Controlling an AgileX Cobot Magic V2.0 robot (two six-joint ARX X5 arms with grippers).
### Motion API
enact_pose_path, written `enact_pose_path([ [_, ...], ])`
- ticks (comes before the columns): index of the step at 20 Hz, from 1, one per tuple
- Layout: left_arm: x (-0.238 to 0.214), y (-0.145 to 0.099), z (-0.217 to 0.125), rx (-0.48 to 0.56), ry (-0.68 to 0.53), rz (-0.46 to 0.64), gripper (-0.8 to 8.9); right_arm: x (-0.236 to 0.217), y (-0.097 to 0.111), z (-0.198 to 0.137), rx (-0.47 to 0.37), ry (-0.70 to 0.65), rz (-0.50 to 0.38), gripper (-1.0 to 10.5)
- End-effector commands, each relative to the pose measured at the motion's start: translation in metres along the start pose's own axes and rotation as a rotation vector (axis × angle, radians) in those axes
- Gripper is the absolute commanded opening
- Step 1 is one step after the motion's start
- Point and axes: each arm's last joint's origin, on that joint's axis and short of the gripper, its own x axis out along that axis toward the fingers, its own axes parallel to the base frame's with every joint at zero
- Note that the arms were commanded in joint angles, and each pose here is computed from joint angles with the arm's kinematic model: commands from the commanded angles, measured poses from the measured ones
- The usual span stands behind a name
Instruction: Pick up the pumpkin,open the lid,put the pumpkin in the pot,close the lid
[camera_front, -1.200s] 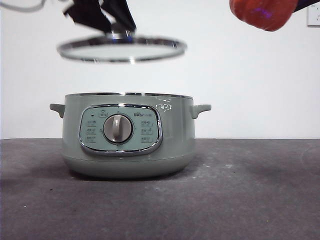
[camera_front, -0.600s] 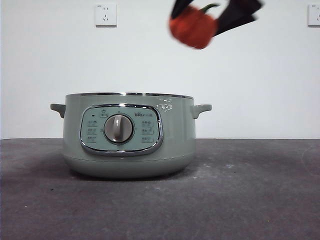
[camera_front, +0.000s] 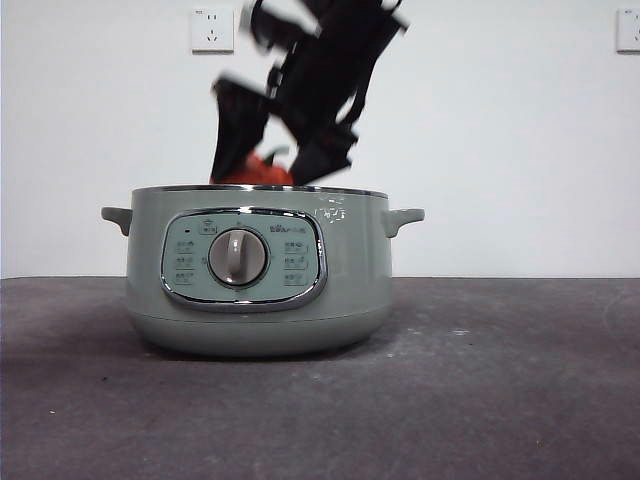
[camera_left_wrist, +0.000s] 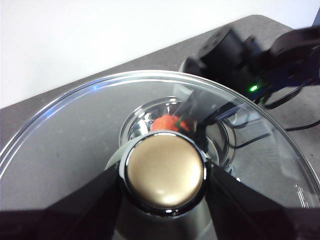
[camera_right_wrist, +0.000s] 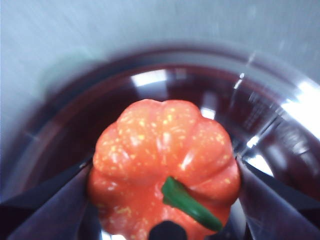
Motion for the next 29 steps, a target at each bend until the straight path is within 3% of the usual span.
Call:
enact_pose_path([
  [1,-0.009,0.000,0.006,0.009,-0.072,0.006,-0.08,0.021,0.002,-0.010,-0.050,0.044,-0.008,-0.1],
  [9,-0.009,-0.001,0.006,0.009,-0.068,0.004,-0.08,0.037,0.004,-0.030,-0.060,0.192,-0.026,0.0],
  [10,-0.009,-0.001,0.006,0.009,-0.069,0.001,-0.08,0.037,0.005,-0.030,-0.059,0.200,-0.022,0.8],
  [12,-0.009,-0.001,0.006,0.010,-0.067,-0.004,-0.08,0.037,0.007,-0.030,-0.031,0.201,-0.024,5.2],
  [13,-0.009,-0.001,0.006,0.009,-0.067,-0.004,-0.08,0.037,0.007,-0.030,-0.024,0.200,-0.024,6.3],
  [18,-0.009,-0.001,0.006,0.009,-0.062,-0.005,-0.08,0.021,0.008,-0.017,-0.031,0.149,-0.037,6.3],
  [21,-0.005,0.000,0.008,0.009,-0.063,-0.006,-0.08,-0.023,0.009,0.004,-0.032,0.064,-0.108,6.3],
  [23,0.009,0.002,0.011,0.006,-0.041,-0.012,-0.08,-0.074,0.010,0.019,0.031,0.000,-0.189,6.3],
  [25,0.034,0.006,0.016,0.005,-0.006,-0.043,-0.08,-0.135,0.014,0.025,0.115,-0.056,-0.207,6.3],
  [29,0.083,0.010,0.024,0.001,0.031,-0.138,-0.08,-0.220,0.030,0.020,0.131,-0.124,-0.202,6.3],
])
